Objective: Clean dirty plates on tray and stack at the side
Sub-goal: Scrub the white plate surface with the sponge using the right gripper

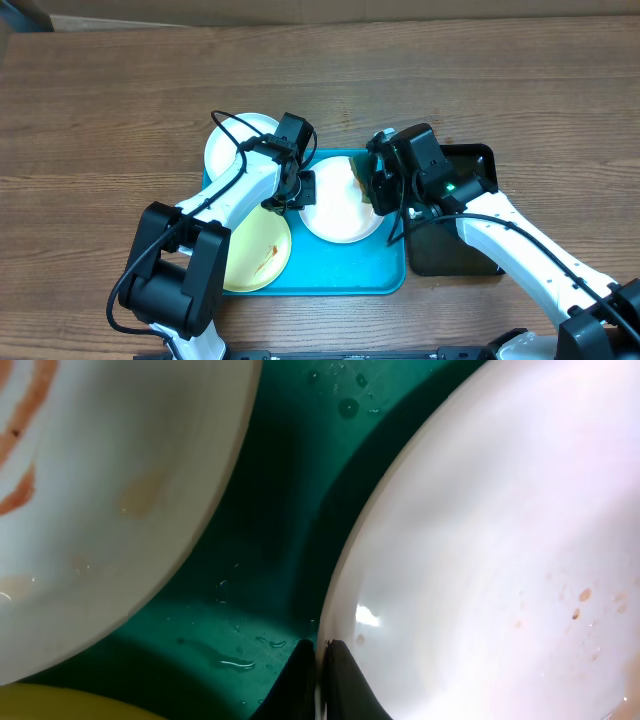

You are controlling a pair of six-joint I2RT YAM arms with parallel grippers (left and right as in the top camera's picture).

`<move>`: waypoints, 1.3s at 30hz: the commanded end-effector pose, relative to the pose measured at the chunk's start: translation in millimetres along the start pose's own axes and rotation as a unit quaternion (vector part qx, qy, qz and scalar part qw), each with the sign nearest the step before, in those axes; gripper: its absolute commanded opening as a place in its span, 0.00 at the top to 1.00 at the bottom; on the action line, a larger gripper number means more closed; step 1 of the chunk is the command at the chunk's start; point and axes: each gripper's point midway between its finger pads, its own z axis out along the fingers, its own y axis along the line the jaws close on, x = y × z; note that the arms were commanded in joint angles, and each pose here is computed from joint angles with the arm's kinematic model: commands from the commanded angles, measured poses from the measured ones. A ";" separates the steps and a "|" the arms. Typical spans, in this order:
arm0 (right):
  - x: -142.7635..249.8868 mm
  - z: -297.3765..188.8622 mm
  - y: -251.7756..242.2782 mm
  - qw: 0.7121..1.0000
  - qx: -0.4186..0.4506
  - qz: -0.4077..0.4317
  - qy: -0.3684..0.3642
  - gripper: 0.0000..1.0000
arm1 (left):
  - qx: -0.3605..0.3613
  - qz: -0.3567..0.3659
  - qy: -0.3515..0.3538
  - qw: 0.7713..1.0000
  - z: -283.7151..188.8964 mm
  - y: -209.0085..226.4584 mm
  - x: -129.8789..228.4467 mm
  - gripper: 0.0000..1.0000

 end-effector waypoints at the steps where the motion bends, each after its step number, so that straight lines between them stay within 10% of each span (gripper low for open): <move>1: -8.2 -2.8 -12.1 0.987 0.037 -0.157 -0.008 0.96 | 0.000 0.051 0.007 0.999 5.3 -2.6 3.0 0.96; 39: 47.2 88.6 -36.8 0.973 0.024 -0.206 0.104 0.96 | 0.004 0.074 0.000 0.997 5.4 -4.3 -0.1 0.96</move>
